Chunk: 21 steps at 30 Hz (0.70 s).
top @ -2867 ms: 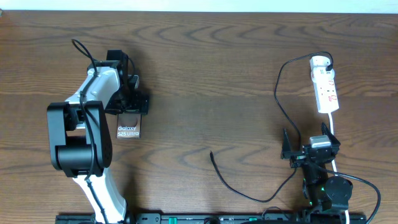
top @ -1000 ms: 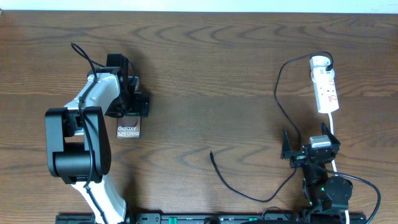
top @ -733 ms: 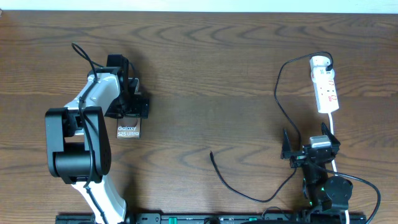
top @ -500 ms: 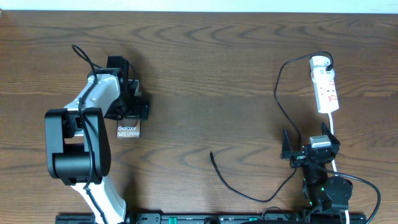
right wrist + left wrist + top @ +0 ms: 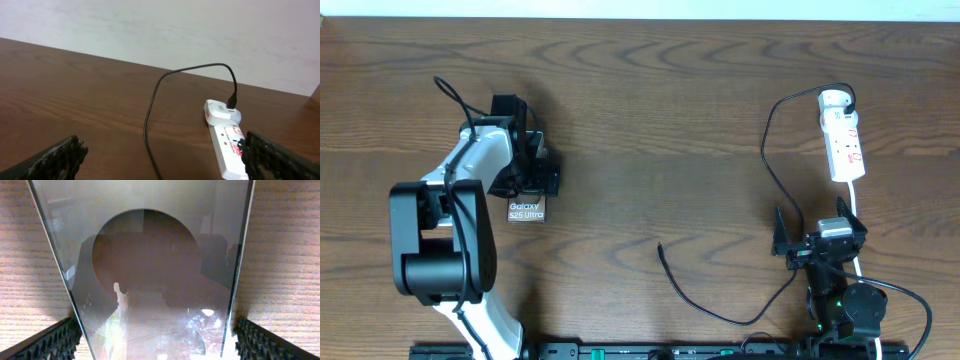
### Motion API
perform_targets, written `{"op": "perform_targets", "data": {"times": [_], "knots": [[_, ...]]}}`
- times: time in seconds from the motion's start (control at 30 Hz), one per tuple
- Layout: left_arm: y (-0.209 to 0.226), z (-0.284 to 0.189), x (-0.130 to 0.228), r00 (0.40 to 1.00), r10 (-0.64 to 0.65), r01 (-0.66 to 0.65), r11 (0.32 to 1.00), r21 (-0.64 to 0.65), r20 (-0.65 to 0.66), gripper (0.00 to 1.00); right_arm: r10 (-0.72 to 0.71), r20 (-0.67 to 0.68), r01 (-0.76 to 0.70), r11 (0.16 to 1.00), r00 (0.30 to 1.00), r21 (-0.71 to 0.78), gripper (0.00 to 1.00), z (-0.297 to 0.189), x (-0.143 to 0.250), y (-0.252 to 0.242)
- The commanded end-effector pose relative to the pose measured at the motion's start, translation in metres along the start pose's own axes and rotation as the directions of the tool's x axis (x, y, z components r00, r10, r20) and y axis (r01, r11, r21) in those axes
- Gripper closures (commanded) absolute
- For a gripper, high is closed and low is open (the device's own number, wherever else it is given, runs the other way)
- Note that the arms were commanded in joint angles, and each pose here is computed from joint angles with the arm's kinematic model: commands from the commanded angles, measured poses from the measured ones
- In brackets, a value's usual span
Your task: Plug charger to phone and switch on socket
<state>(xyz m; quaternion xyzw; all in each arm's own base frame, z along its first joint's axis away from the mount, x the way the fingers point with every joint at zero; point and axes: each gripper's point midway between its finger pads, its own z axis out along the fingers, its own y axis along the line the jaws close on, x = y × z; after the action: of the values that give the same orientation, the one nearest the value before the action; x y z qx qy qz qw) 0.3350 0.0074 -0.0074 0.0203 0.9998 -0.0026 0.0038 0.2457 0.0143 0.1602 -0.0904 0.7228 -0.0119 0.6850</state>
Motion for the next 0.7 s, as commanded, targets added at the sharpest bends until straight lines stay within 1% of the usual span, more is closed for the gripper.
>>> {"op": "perform_targets", "data": {"times": [0.0, 0.67], "knots": [[-0.0048, 0.0454, 0.0476, 0.985, 0.004, 0.0, 1.0, 0.022, -0.175, 0.02, -0.015, 0.002, 0.015, 1.0, 1.0, -0.006, 0.01, -0.0002, -0.0002, 0.0017], [-0.004, 0.0474, 0.04, 0.99, 0.007, -0.004, 1.0, 0.019, -0.142, 0.02, -0.015, 0.002, 0.015, 1.0, 1.0, -0.006, 0.01, -0.0002, -0.0002, 0.0017]]}}
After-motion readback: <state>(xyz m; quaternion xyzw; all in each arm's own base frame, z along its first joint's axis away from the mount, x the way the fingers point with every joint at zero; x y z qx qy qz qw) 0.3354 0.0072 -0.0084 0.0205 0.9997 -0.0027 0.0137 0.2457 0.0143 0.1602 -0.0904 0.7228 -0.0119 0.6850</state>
